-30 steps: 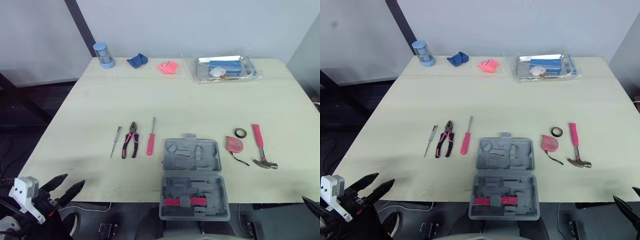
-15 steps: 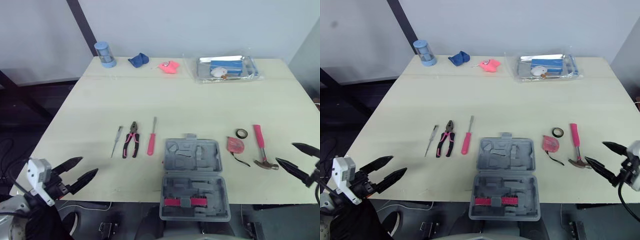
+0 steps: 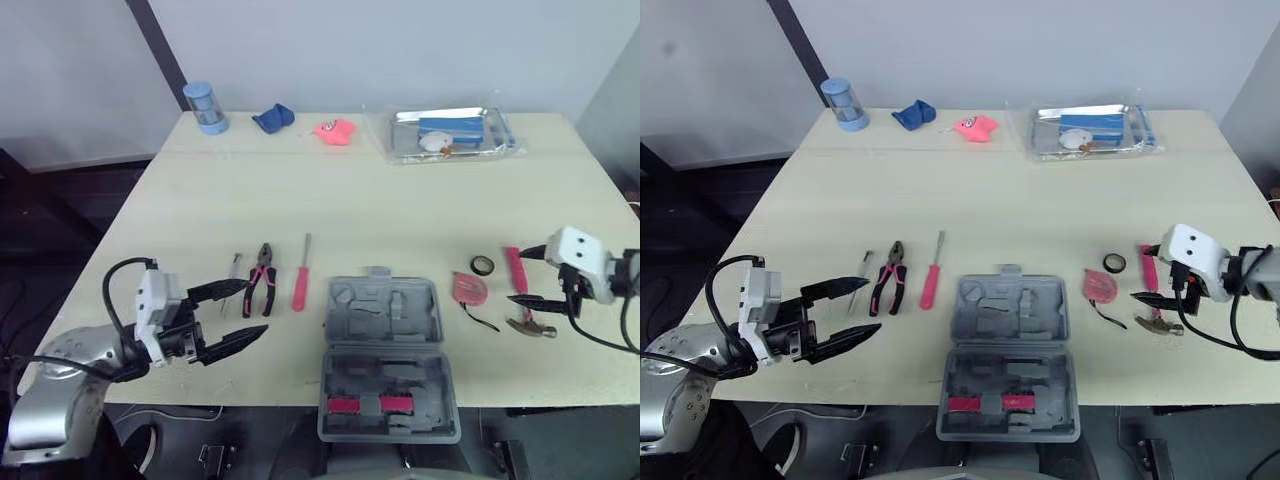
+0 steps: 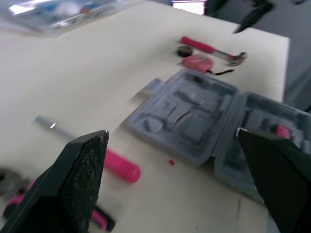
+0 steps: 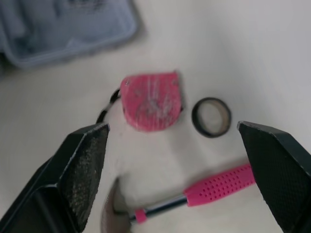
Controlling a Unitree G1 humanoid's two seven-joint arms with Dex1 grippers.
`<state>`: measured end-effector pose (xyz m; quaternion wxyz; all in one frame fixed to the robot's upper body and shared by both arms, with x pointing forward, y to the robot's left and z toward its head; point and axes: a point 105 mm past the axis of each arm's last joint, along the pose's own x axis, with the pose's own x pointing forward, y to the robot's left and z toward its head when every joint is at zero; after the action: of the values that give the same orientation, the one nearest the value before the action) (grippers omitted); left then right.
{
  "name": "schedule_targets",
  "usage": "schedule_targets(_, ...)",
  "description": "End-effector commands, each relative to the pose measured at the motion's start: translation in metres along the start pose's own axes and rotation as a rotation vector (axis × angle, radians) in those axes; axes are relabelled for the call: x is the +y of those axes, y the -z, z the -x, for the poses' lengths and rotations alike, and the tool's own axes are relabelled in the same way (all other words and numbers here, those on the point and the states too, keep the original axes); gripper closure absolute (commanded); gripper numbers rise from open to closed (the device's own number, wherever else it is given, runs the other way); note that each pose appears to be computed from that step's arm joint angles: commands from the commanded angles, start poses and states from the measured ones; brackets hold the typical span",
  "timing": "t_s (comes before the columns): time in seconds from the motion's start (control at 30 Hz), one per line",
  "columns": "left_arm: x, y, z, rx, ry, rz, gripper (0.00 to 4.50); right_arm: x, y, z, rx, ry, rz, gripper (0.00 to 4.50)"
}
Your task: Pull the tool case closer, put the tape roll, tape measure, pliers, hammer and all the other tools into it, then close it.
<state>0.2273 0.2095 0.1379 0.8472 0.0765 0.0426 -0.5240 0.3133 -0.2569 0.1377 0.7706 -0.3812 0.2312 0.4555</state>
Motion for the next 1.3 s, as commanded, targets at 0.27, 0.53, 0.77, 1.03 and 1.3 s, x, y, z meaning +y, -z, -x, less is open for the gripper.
schedule_targets(0.27,-0.026,-0.026,-0.02,-0.04,0.146,-0.034,0.0,-0.026,0.008,-0.029,0.272,-0.183,0.304,0.07)
schedule_targets(0.53,-0.031,-0.033,-0.022,-0.062,0.145,-0.043,0.0,-0.039,0.003,-0.053,0.354,-0.229,0.413,0.07)
schedule_targets(0.77,-0.031,-0.04,-0.024,-0.094,0.116,-0.088,0.0,-0.037,0.004,-0.068,0.393,-0.277,0.454,0.07)
schedule_targets(1.03,-0.032,-0.043,-0.024,-0.099,0.104,-0.104,0.0,-0.036,0.011,-0.072,0.432,-0.294,0.451,1.19)
schedule_targets(1.3,-0.03,-0.044,-0.028,-0.102,0.097,-0.106,0.0,-0.035,0.01,-0.076,0.422,-0.293,0.448,4.43)
